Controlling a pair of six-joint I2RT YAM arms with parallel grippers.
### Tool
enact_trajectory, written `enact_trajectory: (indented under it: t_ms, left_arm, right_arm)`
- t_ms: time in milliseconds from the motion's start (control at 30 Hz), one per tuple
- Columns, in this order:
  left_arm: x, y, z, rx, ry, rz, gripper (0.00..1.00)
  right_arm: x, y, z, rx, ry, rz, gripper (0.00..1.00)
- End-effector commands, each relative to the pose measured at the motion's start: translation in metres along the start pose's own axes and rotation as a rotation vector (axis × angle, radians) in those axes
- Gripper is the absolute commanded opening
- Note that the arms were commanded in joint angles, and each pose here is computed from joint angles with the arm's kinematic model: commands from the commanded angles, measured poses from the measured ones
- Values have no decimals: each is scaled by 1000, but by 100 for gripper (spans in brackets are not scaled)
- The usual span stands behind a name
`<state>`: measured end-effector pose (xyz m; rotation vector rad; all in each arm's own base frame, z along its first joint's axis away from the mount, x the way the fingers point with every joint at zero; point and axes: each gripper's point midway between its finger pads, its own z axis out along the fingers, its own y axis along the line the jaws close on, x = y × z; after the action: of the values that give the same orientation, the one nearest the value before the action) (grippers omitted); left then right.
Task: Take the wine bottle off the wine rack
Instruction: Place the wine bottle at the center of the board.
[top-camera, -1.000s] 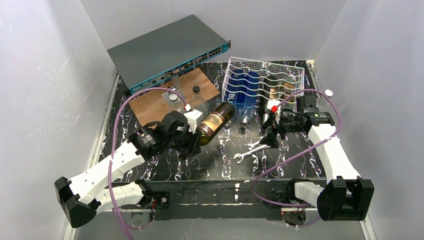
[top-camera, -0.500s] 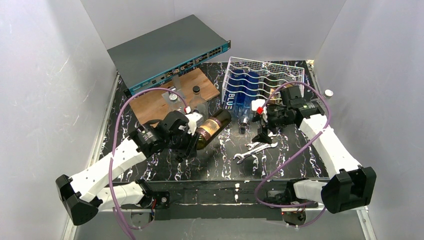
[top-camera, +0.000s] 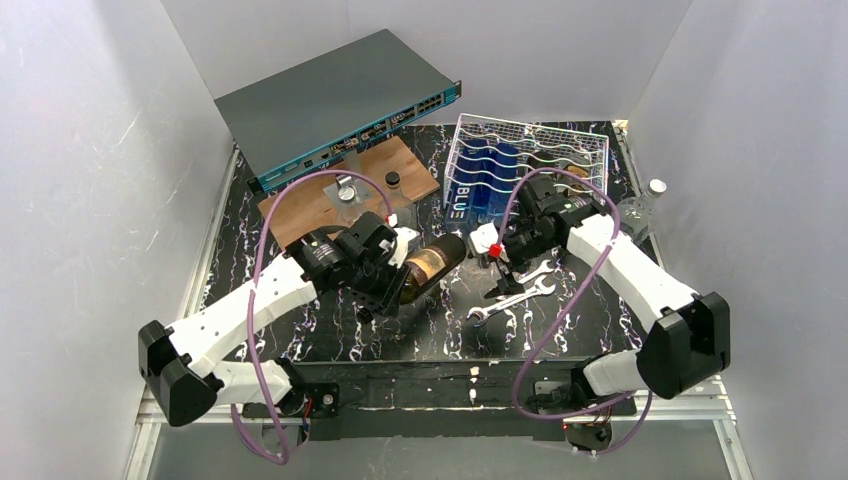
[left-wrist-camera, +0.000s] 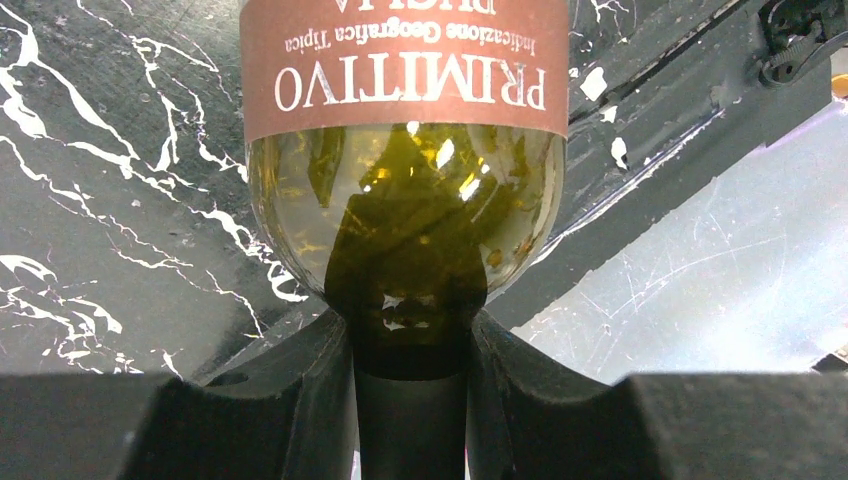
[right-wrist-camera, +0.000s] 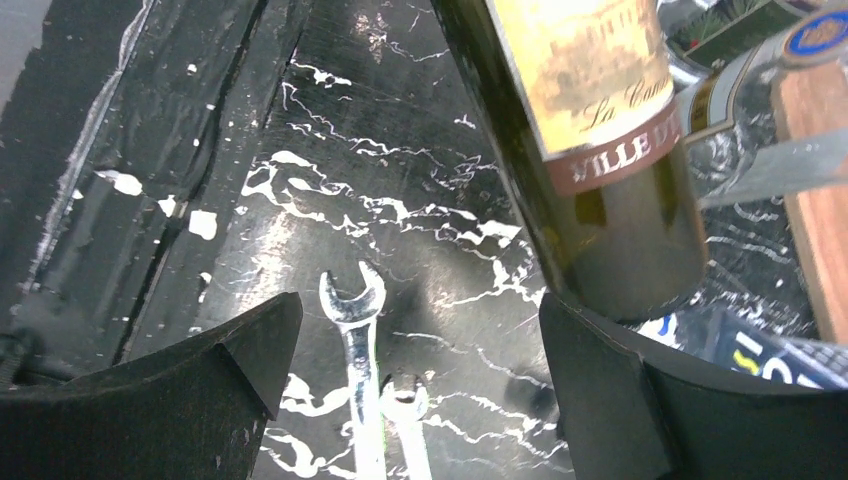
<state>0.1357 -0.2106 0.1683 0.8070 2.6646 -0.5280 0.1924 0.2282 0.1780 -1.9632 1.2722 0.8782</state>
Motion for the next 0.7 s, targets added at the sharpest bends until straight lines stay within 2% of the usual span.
enact_trajectory:
  t_ms: [0, 333, 667]
  left_arm:
    - [-21, -20, -19, 83, -56, 35, 0]
    - [-14, -32, -15, 139, 22, -4, 0]
    - [-16, -40, -6, 165, 85, -50, 0]
  right_arm:
    - [-23, -18, 6, -15, -77, -191, 98]
    - [-25, -55, 32, 49, -73, -210, 98]
    - [9, -37, 87, 7, -70, -205, 98]
